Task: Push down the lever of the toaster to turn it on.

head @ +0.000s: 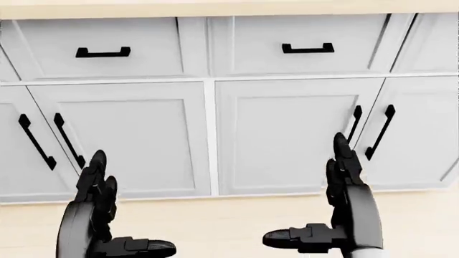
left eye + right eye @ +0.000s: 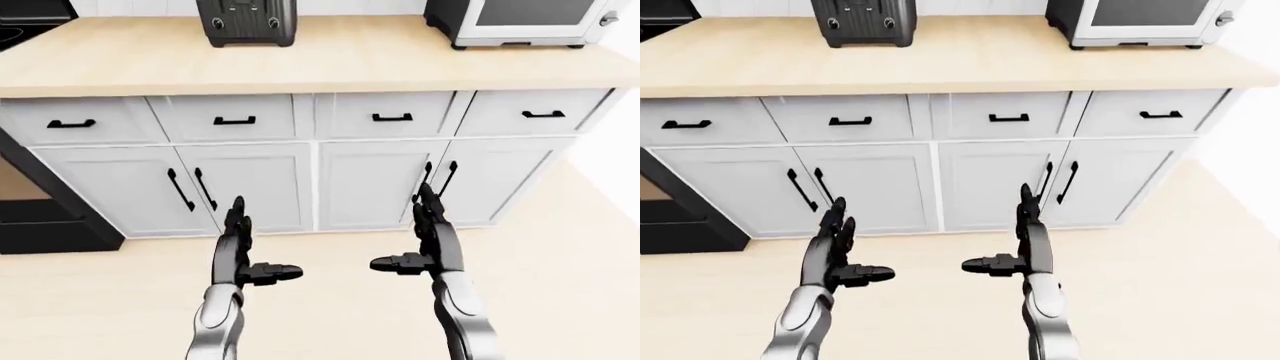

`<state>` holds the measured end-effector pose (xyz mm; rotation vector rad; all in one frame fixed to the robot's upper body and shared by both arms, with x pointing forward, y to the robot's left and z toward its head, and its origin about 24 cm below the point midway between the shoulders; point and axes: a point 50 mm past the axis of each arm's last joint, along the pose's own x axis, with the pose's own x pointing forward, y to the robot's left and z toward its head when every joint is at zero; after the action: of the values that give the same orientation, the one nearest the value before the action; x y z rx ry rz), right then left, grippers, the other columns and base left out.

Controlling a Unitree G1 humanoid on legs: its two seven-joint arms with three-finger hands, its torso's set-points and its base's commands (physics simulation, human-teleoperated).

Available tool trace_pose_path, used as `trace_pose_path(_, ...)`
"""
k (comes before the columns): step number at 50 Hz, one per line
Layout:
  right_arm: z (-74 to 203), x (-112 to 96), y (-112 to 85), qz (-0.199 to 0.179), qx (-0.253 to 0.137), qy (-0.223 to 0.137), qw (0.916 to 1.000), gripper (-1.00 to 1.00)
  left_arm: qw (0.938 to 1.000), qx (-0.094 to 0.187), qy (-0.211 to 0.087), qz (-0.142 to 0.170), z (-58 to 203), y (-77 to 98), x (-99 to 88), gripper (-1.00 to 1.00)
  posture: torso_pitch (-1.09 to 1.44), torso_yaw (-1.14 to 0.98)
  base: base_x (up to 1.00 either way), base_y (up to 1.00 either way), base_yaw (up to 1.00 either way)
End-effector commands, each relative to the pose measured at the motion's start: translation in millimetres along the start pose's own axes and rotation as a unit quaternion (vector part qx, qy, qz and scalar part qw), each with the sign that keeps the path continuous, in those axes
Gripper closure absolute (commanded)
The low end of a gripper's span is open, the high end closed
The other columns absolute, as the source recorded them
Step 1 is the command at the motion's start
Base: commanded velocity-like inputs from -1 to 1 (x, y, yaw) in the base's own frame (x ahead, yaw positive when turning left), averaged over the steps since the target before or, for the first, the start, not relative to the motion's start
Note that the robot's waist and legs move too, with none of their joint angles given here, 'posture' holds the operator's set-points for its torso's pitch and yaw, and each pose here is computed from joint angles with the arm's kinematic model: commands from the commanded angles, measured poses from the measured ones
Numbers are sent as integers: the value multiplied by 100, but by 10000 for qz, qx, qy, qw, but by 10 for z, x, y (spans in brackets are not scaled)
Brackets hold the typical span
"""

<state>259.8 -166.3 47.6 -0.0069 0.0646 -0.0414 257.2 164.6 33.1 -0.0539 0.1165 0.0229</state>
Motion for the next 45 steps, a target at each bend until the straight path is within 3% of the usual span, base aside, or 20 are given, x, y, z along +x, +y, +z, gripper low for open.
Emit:
trace_pose_path(1, 256, 43, -13, -21, 0, -360, 9993, -100, 9991, -61, -419, -6, 280, -22, 47, -100, 0, 0, 0, 0, 0)
trace_pose_path(7, 660, 131, -20, 11, -123, -445, 9989, -100, 9989, -118, -450, -14, 623, 21, 137, -100, 0, 0, 0, 0, 0)
trace_pose_path(9, 835, 151, -22, -72, -437, -529, 9976, -100, 9993, 98, -355, -113, 752, 6, 154, -100, 0, 0, 0, 0, 0)
trace_pose_path(13, 1258, 156, -26, -47, -443, -733, 9963, -100, 9975, -108, -680, -139, 1266, -2, 180, -100, 0, 0, 0, 0, 0)
trace_pose_path(15, 1361, 159, -48, -63, -394, -852, 9956, -100, 9966, -18, -805, -145, 1427, -4, 183, -100, 0, 0, 0, 0, 0)
trace_pose_path(22, 1723, 161, -85, -235, -485, -1110, 9924, -100, 9929, -126, -1172, -160, 1834, -68, 219, -100, 0, 0, 0, 0, 0)
trace_pose_path(28, 2070, 113, -167, -516, -603, -1428, 9866, -100, 9894, -39, -1446, -84, 2204, -33, 105, -100, 0, 0, 0, 0, 0)
trace_pose_path(30, 2233, 81, -150, -438, -528, -1552, 9855, -100, 9878, -1, -1558, -30, 2324, -23, 46, -100, 0, 0, 0, 0, 0)
trace_pose_path(34, 2523, -53, -135, -386, -461, -1870, 9805, -100, 9852, 40, -1714, -14, 2459, 8, 28, -100, 0, 0, 0, 0, 0)
trace_pose_path(35, 2542, -93, -116, -350, -635, -1912, 9789, -100, 9849, 51, -1732, -10, 2475, 14, 8, -100, 0, 0, 0, 0, 0)
trace_pose_path(40, 2574, -143, -112, -206, -250, -1960, 9801, -100, 9818, 3, -1898, 6, 2614, 52, -136, -100, 0, 0, 0, 0, 0)
trace_pose_path(45, 2615, -176, -120, -177, -191, -2001, 9794, -100, 9813, -101, -1920, 22, 2624, 79, -149, -100, 0, 0, 6, 0, 0)
